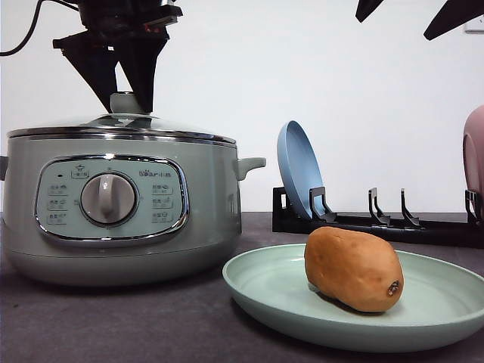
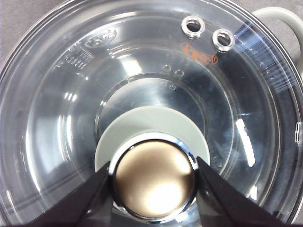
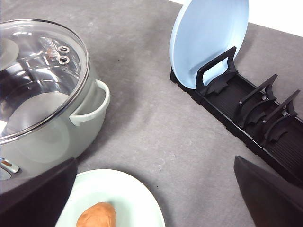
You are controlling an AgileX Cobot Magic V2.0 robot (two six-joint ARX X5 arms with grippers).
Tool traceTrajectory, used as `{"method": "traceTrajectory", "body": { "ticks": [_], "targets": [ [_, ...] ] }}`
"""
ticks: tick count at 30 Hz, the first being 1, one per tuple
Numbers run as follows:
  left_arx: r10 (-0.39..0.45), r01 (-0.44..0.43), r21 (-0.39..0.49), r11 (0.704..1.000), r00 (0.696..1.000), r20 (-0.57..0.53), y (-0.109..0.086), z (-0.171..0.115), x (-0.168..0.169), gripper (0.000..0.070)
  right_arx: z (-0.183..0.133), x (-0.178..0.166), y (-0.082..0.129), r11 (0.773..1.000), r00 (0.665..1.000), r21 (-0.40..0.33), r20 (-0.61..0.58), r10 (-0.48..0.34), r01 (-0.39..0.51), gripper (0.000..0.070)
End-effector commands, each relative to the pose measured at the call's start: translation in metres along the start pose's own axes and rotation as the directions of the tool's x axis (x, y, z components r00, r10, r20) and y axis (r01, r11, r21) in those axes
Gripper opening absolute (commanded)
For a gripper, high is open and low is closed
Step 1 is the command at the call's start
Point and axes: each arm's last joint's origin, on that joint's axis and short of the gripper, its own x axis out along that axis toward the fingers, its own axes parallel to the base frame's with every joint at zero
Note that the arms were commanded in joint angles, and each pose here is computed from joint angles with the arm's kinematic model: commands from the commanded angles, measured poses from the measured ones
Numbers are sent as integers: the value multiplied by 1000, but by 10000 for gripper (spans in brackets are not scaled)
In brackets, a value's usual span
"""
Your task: Transfer potato from steamer to green plate
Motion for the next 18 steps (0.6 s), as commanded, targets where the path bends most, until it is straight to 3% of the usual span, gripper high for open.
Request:
{"method": "traceTrajectory", "body": {
  "ticks": [1,4,6,8,12,18],
  "targets": [
    [10,-10,-3,1000,1000,16,1,7,2,109,4,0,1,1000,1000,-8,14,5,-5,700],
    [10,-10,-16,1000,1000,16,1,7,2,423,4,0,1,1000,1000,-8,13,5,-5,700],
    [10,-10,-17,1000,1000,17,1,7,2,573,4,0,1,1000,1000,-8,13,7,-6,700],
    [10,-10,-17,1000,1000,20,0,7,1,609,4,0,1,1000,1000,-8,13,8,-8,700],
    [12,-11,-17,1000,999,53,0,5,-9,609,4,0,1,1000,1000,-8,12,10,-10,700],
    [18,-15,-21,1000,982,187,-1,-4,-48,608,4,0,2,999,999,-8,7,42,-41,700]
  ]
}}
